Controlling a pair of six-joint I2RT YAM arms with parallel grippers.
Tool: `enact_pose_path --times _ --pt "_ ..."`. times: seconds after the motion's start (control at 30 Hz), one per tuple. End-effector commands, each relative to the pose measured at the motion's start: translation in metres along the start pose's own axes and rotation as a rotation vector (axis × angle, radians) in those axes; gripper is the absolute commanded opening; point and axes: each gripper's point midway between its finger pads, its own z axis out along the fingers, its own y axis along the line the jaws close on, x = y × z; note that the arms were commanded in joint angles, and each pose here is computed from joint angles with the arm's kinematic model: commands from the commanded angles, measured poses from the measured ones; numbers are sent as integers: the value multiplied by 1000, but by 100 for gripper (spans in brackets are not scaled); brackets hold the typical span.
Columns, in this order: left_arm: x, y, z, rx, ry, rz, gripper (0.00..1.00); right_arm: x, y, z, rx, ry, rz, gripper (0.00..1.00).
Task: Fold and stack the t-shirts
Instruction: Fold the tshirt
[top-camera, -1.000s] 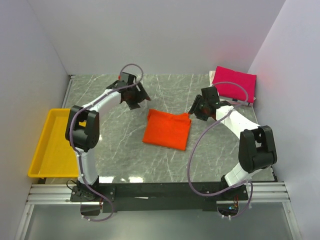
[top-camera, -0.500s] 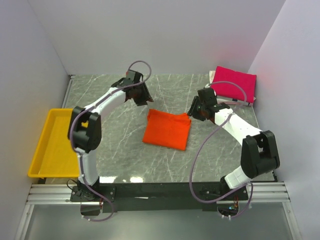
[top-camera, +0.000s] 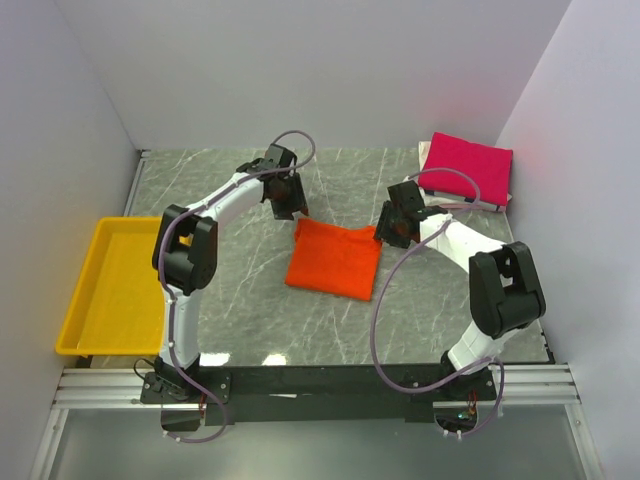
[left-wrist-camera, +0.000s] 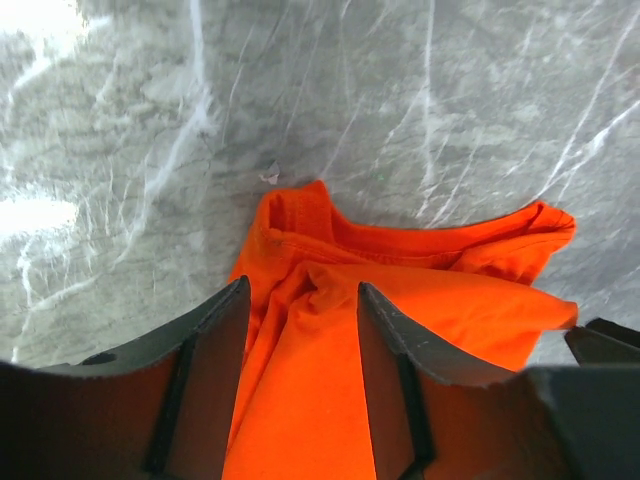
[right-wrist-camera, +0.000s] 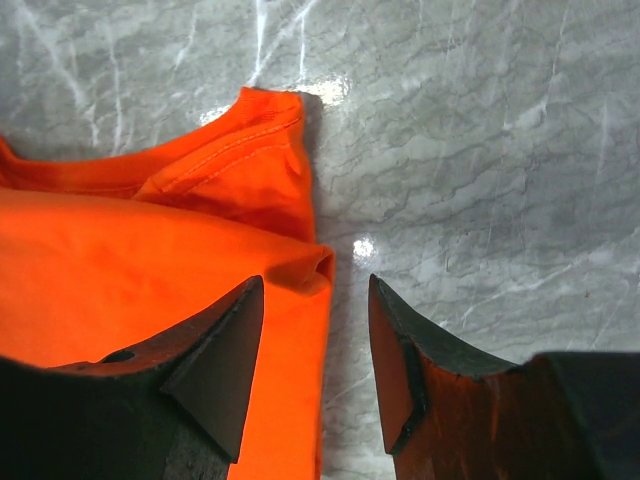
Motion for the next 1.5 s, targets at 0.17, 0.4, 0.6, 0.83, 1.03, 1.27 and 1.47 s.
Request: enact_pose_path --times 0.17,0.4,0.6,0.83,1.03,1.27,1.47 --pt "-17 -21 -1 52 -34 51 48 -16 9 6 -9 -58 0 51" --pt "-15 -20 11 38 -18 43 45 -18 10 10 -10 -61 6 47" --pt "-12 -27 13 67 -6 43 41 -18 13 13 -22 -61 19 34" --pt "-8 -33 16 87 5 42 21 -19 16 14 -34 -65 32 12" --pt "-11 -34 10 90 -10 40 1 -20 17 13 -40 -67 30 4" --pt "-12 -34 8 86 -15 39 1 -21 14 8 -45 -93 35 49" --pt "-12 -31 5 76 -19 38 1 -13 19 21 -60 -57 42 57"
